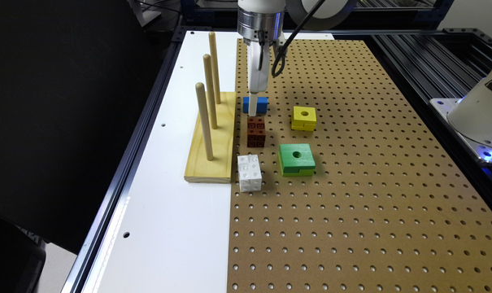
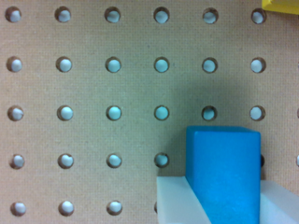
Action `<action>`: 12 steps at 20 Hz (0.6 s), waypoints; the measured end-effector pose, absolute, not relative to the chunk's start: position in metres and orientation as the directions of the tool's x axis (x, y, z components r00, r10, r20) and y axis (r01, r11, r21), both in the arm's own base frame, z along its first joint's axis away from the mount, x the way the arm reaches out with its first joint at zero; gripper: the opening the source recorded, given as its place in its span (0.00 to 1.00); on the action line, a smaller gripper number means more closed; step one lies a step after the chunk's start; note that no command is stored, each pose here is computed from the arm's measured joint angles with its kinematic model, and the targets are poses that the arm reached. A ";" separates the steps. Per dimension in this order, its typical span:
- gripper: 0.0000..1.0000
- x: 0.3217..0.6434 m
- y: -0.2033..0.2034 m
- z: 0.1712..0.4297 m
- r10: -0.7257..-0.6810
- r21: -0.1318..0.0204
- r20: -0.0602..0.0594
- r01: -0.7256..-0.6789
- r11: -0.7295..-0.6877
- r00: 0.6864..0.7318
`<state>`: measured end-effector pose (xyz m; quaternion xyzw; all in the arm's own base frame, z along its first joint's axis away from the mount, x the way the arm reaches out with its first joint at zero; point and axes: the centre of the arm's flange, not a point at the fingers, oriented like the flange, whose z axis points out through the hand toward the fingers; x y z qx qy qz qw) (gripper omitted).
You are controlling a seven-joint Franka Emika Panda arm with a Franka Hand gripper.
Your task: Pick up narrow blue stick.
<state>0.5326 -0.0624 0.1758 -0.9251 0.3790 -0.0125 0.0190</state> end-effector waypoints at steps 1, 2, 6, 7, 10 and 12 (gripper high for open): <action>0.00 0.533 -0.062 0.176 -0.702 -0.045 0.009 -0.701 -0.712 0.712; 0.00 0.533 -0.062 0.176 -0.702 -0.045 0.009 -0.701 -0.712 0.712; 0.00 0.533 -0.063 0.176 -0.702 -0.044 0.008 -0.701 -0.712 0.712; 0.00 0.533 -0.063 0.176 -0.702 -0.044 0.008 -0.701 -0.712 0.712; 0.00 0.533 -0.063 0.177 -0.702 -0.045 0.009 -0.701 -0.712 0.712; 0.00 0.533 -0.063 0.181 -0.702 -0.047 0.013 -0.701 -0.712 0.712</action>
